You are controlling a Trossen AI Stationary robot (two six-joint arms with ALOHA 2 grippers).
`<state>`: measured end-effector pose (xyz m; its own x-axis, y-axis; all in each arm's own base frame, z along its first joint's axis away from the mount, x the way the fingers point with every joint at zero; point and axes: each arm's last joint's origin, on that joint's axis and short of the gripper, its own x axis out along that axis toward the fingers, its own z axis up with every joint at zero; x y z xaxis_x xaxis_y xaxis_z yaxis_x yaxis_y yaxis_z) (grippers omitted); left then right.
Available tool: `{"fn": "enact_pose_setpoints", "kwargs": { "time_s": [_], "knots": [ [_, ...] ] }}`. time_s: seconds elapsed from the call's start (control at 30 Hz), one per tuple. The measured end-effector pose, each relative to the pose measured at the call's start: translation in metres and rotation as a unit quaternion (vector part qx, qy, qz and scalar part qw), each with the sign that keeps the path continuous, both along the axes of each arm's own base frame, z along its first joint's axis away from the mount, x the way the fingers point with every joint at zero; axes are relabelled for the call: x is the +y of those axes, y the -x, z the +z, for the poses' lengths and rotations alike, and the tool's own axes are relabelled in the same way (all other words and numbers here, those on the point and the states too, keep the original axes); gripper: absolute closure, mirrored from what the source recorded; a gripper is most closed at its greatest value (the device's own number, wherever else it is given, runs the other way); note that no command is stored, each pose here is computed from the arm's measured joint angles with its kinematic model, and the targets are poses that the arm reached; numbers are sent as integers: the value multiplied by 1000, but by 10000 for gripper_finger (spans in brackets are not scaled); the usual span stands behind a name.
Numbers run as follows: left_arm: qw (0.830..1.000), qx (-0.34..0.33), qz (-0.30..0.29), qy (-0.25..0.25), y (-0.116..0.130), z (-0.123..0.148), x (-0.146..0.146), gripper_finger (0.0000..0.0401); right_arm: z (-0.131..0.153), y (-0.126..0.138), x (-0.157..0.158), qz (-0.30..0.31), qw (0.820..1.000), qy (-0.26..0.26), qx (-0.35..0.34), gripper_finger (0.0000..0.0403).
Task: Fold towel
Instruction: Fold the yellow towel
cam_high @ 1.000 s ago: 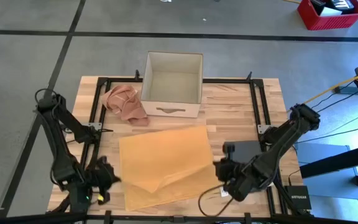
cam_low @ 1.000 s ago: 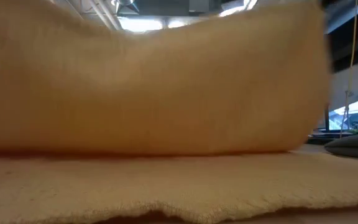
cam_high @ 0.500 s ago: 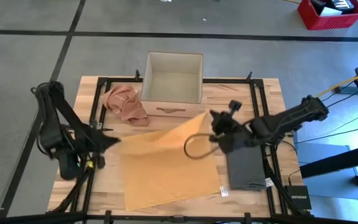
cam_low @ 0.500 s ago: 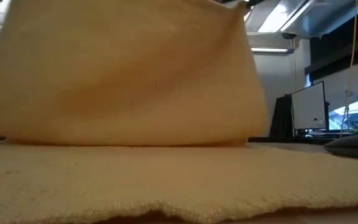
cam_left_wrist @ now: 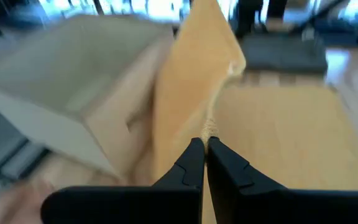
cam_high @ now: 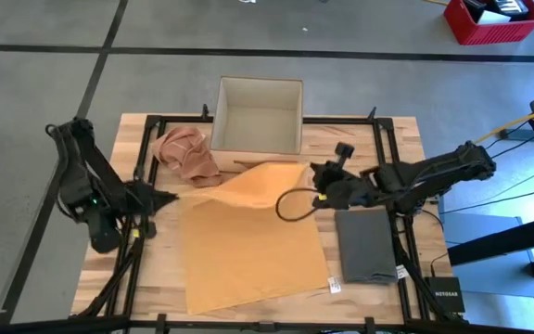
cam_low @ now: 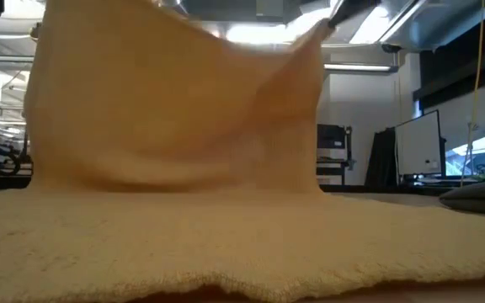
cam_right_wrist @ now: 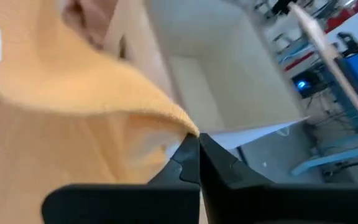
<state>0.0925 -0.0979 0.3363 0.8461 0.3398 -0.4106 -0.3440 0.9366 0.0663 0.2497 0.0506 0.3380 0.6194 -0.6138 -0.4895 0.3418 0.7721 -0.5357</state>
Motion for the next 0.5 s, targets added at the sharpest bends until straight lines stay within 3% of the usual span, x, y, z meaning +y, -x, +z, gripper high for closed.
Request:
{"fn": "enact_pose_setpoints", "kwargs": {
  "time_s": [0.27,0.5],
  "knots": [
    [996,61,-11,62,-8,-37,-31,401,-34,12,28,33,998,-43,23,402],
    [992,72,-36,99,-9,-58,-61,401,-48,25,54,83,988,-121,43,402]
  ]
}}
